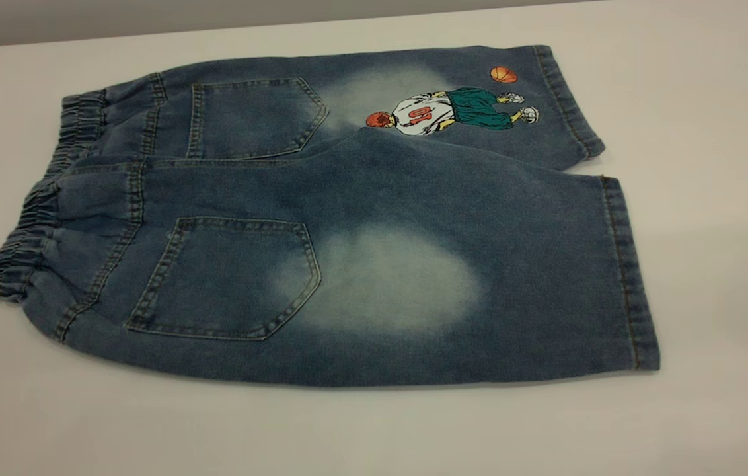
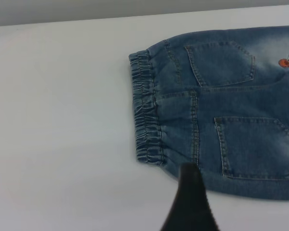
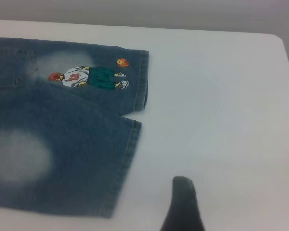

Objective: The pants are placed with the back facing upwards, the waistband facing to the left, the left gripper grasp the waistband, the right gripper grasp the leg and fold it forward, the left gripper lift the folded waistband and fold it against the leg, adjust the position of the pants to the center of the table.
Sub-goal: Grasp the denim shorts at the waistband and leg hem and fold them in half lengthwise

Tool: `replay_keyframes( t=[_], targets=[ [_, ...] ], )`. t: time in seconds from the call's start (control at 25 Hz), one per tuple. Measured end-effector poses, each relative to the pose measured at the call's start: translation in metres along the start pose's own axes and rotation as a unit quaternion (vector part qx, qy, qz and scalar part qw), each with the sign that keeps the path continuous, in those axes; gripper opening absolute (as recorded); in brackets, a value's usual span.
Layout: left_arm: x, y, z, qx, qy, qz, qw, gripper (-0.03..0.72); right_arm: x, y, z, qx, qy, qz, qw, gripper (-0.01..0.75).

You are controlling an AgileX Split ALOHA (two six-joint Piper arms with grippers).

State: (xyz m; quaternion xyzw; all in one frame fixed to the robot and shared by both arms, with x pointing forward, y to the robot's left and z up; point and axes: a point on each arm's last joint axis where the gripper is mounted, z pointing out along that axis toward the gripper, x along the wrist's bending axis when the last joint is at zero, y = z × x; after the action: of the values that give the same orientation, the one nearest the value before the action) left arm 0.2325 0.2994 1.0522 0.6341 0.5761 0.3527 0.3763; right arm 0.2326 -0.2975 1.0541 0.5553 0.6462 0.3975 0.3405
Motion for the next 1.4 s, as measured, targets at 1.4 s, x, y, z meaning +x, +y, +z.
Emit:
replay_keyframes(
  t=[1.4],
  targets=[
    [0.0004,0.0,0.0,0.0,0.002,0.002,1.0,0.486,0.0006,0.0,0.0,0.0,0.003,0.006,1.0,0.465]
  ],
)
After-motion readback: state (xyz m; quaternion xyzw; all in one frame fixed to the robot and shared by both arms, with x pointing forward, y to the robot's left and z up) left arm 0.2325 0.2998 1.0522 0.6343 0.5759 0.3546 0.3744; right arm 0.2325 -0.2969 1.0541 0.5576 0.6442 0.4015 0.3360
